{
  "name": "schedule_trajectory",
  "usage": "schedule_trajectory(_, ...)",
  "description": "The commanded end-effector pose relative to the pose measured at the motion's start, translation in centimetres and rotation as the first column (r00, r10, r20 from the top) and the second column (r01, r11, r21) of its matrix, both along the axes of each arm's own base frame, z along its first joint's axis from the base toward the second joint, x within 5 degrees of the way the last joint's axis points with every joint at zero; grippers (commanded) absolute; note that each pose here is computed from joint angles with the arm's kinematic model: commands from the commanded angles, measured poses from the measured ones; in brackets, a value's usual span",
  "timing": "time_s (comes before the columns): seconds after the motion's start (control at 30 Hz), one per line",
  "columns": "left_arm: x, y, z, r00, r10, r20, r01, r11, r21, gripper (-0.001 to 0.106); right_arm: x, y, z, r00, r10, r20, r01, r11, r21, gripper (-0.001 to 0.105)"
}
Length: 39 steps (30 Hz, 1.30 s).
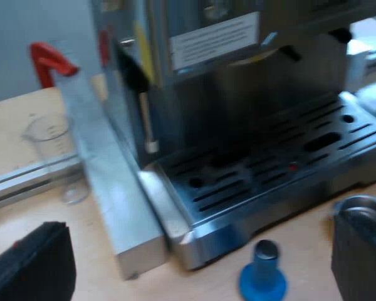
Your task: Put the handle in the coffee machine
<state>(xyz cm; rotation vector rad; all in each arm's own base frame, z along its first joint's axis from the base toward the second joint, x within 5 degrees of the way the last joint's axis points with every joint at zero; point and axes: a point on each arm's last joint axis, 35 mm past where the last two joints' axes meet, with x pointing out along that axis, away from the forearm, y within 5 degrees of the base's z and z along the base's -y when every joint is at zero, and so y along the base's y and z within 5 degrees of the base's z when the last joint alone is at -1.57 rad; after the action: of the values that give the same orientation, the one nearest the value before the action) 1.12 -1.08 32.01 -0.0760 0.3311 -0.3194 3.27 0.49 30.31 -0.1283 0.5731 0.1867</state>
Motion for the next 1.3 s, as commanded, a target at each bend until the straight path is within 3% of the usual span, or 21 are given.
schedule_trajectory(0.03, 1.3, -0.5, 2.2, 0.988, -0.150, -0.036, 0.149, 0.988, -0.038, 0.084, 0.5, 0.2, 1.3, 0.996, 0.066, -0.067, -0.065, 0.998, 0.014, 0.063)
schedule_trajectory(0.17, 2.6, -0.9, 2.6, 0.964, -0.250, -0.092, 0.243, 0.967, -0.078, 0.084, 1.6, 0.4, 2.3, 0.977, 0.137, -0.165, -0.134, 0.991, 0.027, 0.063)
schedule_trajectory(0.27, 4.0, -1.4, 2.4, 0.926, -0.350, -0.141, 0.335, 0.935, -0.118, 0.084, 2.6, 0.5, 2.8, 0.950, 0.197, -0.243, -0.191, 0.980, 0.046, 0.063)
schedule_trajectory(0.47, 5.9, -2.4, 1.8, 0.855, -0.480, -0.197, 0.476, 0.877, -0.071, 0.084, 5.3, 1.1, 3.4, 0.889, 0.305, -0.342, -0.293, 0.952, 0.088, 0.063)
schedule_trajectory(0.53, 6.4, -2.9, 1.5, 0.817, -0.533, -0.222, 0.531, 0.844, -0.075, 0.084, 6.1, 1.6, 3.4, 0.863, 0.339, -0.374, -0.330, 0.940, 0.092, 0.063)
schedule_trajectory(0.63, 7.0, -3.8, 1.1, 0.761, -0.593, -0.262, 0.593, 0.800, -0.089, 0.084, 7.0, 2.3, 3.2, 0.835, 0.355, -0.420, -0.368, 0.928, 0.052, 0.063)
schedule_trajectory(0.67, 7.1, -3.9, 1.1, 0.753, -0.601, -0.268, 0.602, 0.793, -0.091, 0.084, 7.2, 2.5, 3.1, 0.823, 0.368, -0.433, -0.387, 0.921, 0.047, 0.063)
schedule_trajectory(0.73, 7.4, -4.8, 0.7, 0.694, -0.653, -0.302, 0.659, 0.746, -0.099, 0.084, 7.8, 3.4, 2.7, 0.798, 0.372, -0.475, -0.404, 0.914, 0.036, 0.063)
schedule_trajectory(0.77, 7.4, -5.0, 0.6, 0.681, -0.665, -0.306, 0.672, 0.734, -0.098, 0.084, 7.9, 3.6, 2.7, 0.794, 0.371, -0.481, -0.405, 0.913, 0.036, 0.063)
schedule_trajectory(0.83, 7.7, -5.8, 0.3, 0.633, -0.700, -0.330, 0.716, 0.692, -0.094, 0.084, 8.5, 4.5, 2.1, 0.769, 0.367, -0.524, -0.410, 0.911, 0.037, 0.063)
schedule_trajectory(1.0, 8.3, -7.2, -0.4, 0.564, -0.741, -0.364, 0.781, 0.622, -0.057, 0.084, 8.9, 5.6, 1.6, 0.746, 0.350, -0.567, -0.418, 0.908, 0.010, 0.063)
schedule_trajectory(1.13, 8.4, -7.6, -0.6, 0.547, -0.751, -0.369, 0.794, 0.606, -0.056, 0.084, 9.6, 7.8, 0.3, 0.708, 0.310, -0.635, -0.438, 0.897, -0.050, 0.063)
schedule_trajectory(1.17, 8.9, -8.2, -0.9, 0.525, -0.759, -0.384, 0.806, 0.589, -0.064, 0.084, 9.6, 8.1, 0.2, 0.703, 0.307, -0.642, -0.438, 0.897, -0.051, 0.063)
schedule_trajectory(1.3, 9.5, -8.9, -1.4, 0.487, -0.778, -0.398, 0.823, 0.561, -0.087, 0.084, 10.1, 9.2, -0.4, 0.688, 0.305, -0.659, -0.439, 0.897, -0.043, 0.062)
